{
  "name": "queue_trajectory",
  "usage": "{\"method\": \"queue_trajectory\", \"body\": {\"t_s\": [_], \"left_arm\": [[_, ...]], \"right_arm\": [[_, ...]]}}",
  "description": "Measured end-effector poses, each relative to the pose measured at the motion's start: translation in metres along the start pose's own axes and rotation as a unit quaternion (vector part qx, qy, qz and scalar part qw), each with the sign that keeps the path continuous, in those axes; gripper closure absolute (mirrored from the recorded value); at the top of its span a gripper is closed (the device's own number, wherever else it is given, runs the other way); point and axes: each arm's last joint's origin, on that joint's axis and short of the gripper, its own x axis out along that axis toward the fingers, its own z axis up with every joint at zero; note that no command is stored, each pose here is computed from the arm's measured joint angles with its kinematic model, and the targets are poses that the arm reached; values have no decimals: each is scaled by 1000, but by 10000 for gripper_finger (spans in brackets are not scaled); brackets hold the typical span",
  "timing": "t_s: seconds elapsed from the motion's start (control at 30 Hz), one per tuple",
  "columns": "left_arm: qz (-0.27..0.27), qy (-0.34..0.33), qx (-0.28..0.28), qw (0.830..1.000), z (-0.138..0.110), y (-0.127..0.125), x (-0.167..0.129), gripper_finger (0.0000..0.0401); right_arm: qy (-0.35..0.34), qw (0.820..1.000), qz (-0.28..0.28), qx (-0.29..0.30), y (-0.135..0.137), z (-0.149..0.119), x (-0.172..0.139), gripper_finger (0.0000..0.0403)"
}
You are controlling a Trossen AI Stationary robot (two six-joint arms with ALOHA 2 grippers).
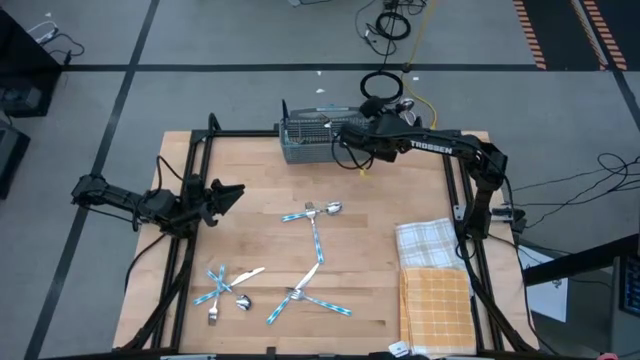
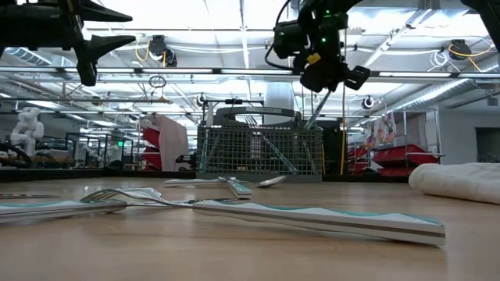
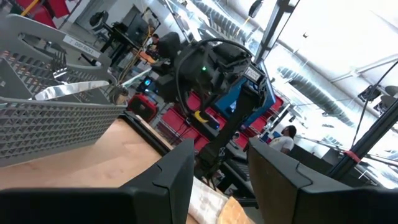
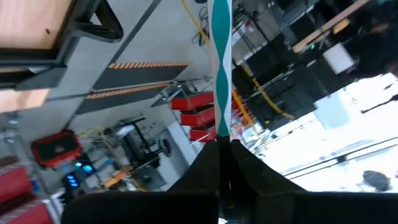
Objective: Sort silverware
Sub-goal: Put the spoon into the silverware rack
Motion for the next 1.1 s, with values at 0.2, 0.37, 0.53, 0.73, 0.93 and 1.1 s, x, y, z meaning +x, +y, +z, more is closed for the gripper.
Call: {"method": "queue_trajectory", "body": {"t_s": [0.2, 0.37, 0.53, 0.73, 0.93, 1.1], "left_arm": [[0, 0, 0, 1000, 0, 0, 0, 249], [2, 3, 3, 1000, -1, 0, 0, 249], [4, 6, 5, 1000, -1, 1, 0, 249], [1, 4, -1, 1000, -1, 0, 0, 249], [-29, -34, -31, 999, 8, -5, 0, 249], [-66, -61, -42, 995, 16, -10, -2, 249]], "right_arm": [[-7, 998, -6, -60, -3, 2, 0, 403], [-6, 998, -3, -67, -2, 1, 0, 403], [-5, 997, -3, -72, -2, 1, 0, 403], [-4, 997, -3, -81, -3, 1, 3, 403], [17, 995, -20, -94, -11, 23, 13, 403], [26, 993, -20, -116, -10, 44, 21, 403]]}}
